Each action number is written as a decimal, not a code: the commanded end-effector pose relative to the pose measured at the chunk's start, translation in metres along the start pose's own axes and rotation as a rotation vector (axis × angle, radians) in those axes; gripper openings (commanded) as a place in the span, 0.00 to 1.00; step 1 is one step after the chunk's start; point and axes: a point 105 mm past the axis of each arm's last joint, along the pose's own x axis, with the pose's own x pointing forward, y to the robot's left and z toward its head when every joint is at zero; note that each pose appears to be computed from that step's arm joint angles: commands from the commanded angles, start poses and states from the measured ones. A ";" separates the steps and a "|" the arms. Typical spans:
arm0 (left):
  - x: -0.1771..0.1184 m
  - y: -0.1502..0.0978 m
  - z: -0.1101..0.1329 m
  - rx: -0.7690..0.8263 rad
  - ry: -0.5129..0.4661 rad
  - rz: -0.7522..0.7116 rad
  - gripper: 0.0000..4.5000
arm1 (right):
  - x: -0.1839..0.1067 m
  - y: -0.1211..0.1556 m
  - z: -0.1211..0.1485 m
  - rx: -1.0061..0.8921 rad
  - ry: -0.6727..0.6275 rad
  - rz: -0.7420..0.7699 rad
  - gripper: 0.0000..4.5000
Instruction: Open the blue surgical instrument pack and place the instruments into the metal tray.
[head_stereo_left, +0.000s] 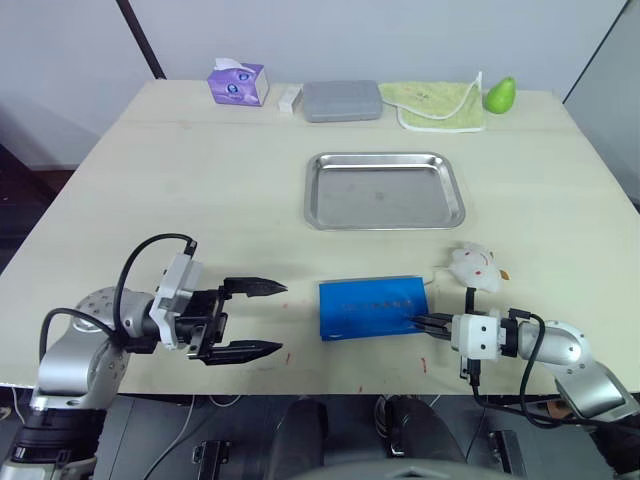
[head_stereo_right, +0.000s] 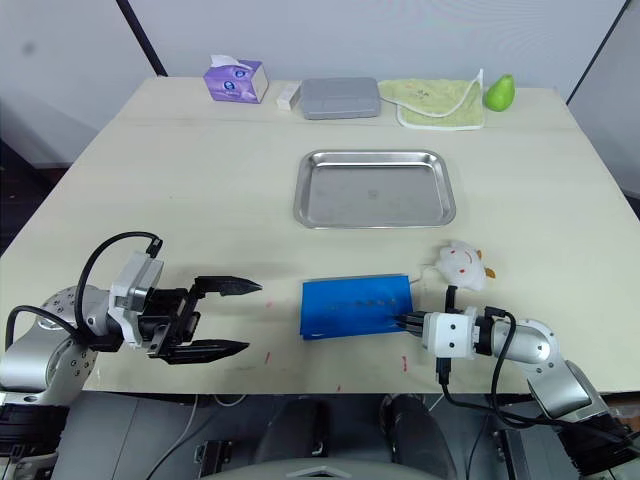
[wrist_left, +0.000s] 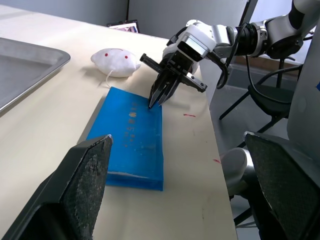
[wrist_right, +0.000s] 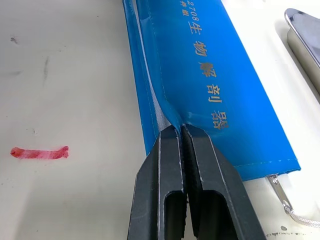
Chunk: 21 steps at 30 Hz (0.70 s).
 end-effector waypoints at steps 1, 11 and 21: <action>0.004 -0.004 0.002 0.032 0.003 -0.018 1.00 | -0.004 -0.009 0.007 0.049 -0.015 -0.023 0.02; 0.009 -0.002 0.000 0.025 -0.026 0.004 1.00 | -0.022 -0.046 0.047 0.323 -0.082 0.032 0.02; 0.005 0.009 0.004 0.030 -0.056 0.066 1.00 | -0.031 -0.078 0.050 0.499 -0.021 0.162 0.02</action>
